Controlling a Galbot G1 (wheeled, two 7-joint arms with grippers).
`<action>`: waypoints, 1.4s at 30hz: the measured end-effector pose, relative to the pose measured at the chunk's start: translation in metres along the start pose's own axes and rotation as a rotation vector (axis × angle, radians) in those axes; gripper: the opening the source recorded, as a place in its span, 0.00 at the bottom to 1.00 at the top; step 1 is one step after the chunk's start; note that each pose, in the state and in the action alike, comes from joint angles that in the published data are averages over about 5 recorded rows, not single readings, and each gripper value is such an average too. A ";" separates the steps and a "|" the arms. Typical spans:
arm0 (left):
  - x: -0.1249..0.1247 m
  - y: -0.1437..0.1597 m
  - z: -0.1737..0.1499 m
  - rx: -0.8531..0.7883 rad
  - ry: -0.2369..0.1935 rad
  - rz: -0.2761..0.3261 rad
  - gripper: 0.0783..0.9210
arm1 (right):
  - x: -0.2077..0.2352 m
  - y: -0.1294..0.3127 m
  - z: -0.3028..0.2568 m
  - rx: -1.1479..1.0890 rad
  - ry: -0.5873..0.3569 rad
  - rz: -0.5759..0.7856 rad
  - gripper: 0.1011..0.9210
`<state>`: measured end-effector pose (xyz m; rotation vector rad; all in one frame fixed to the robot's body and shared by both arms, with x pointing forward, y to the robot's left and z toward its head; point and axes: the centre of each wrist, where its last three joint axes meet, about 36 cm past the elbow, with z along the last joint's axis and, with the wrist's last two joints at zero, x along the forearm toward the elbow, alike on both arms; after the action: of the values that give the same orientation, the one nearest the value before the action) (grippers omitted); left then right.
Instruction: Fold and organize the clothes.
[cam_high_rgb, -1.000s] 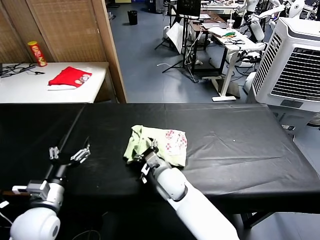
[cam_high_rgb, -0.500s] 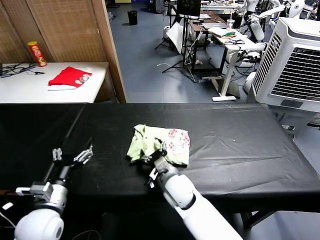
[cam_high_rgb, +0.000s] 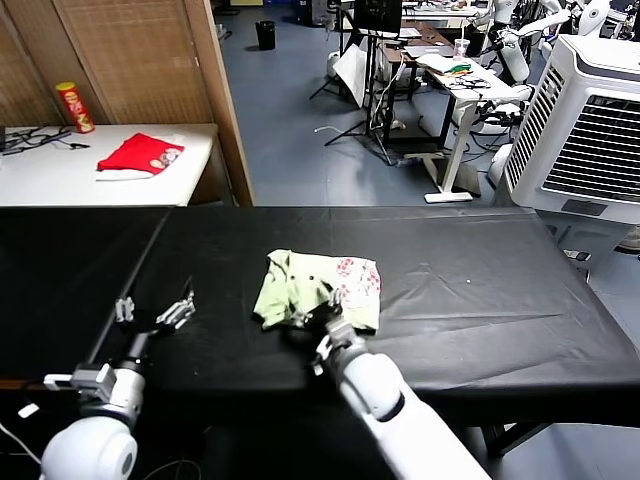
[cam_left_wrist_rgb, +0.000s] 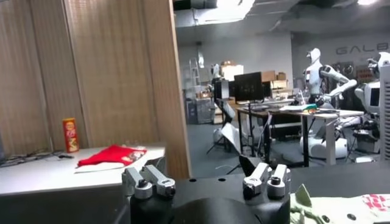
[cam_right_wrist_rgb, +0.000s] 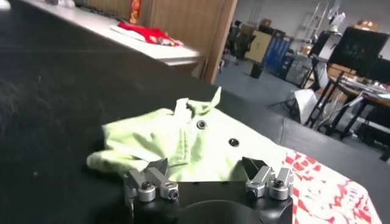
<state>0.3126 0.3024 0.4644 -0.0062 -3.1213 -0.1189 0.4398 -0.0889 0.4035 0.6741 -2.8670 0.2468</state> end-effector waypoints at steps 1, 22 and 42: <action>-0.001 -0.001 0.001 0.003 0.003 0.003 0.85 | 0.004 -0.008 -0.003 -0.018 -0.016 0.005 0.85; 0.002 -0.013 0.035 0.103 0.132 0.062 0.85 | 0.127 -0.093 0.023 -0.080 -0.147 0.310 0.85; 0.061 -0.021 0.029 0.065 0.274 0.095 0.85 | 0.233 -0.049 0.065 -0.101 0.015 0.434 0.85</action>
<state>0.2508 0.2838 0.4353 -0.1258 -2.8432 -0.0145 0.2483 -0.2438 0.3966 0.0250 -2.9541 0.1620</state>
